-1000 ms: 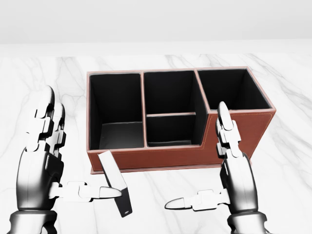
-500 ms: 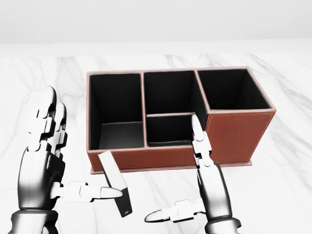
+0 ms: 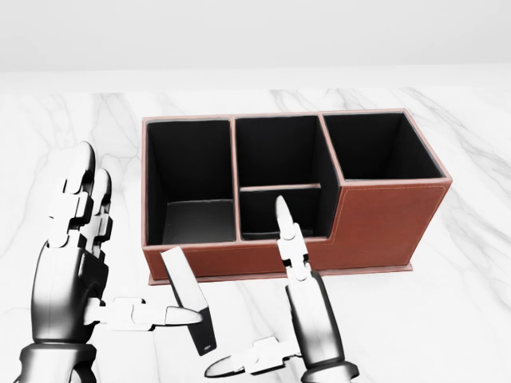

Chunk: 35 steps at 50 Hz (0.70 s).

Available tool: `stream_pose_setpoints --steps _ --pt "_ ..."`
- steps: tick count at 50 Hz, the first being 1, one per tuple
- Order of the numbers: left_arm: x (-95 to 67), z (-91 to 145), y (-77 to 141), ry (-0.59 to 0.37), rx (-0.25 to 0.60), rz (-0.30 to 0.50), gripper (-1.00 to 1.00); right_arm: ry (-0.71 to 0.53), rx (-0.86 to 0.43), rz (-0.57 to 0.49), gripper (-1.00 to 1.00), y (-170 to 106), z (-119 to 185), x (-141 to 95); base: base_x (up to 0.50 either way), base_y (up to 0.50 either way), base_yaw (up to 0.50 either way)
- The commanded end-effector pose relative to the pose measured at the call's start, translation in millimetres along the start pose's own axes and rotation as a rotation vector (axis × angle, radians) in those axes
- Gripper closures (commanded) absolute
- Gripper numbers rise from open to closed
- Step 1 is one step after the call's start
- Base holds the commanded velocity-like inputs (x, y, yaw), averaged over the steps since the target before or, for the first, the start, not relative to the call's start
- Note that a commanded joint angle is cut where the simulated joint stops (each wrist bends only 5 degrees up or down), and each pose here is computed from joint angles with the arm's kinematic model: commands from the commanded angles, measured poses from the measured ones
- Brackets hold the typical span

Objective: Pick up the book and place it in the right compartment of the caddy.

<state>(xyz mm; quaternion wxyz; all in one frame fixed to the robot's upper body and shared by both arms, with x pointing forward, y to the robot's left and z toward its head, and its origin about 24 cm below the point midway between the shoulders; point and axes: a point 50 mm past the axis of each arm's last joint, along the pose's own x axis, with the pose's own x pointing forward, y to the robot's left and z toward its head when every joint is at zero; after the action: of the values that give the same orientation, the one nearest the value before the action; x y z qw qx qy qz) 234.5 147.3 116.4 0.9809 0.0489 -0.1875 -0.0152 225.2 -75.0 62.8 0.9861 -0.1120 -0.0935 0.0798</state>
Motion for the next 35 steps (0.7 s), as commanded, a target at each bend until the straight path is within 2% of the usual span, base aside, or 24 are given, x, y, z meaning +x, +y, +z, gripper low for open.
stream_pose_setpoints --steps 1,15,24,35 --pt "-0.8 -4 0 0.018 -0.005 -0.009 -1.0 0.017 -0.009 0.018 -1.0 13 -4 1 0.0 0.0 0.0" --pt "-0.3 -3 0 0.012 -0.007 -0.01 -1.0 0.058 -0.034 0.047 -1.0 28 -14 8 0.0 0.0 0.0" --pt "0.1 -1 0 0.002 -0.008 -0.011 -1.0 0.133 -0.047 0.059 -1.0 36 -31 13 0.0 0.0 0.0" --pt "0.3 -2 -1 0.006 -0.009 -0.015 -1.0 0.166 -0.059 0.063 -1.0 38 -39 17 0.0 0.0 0.0"
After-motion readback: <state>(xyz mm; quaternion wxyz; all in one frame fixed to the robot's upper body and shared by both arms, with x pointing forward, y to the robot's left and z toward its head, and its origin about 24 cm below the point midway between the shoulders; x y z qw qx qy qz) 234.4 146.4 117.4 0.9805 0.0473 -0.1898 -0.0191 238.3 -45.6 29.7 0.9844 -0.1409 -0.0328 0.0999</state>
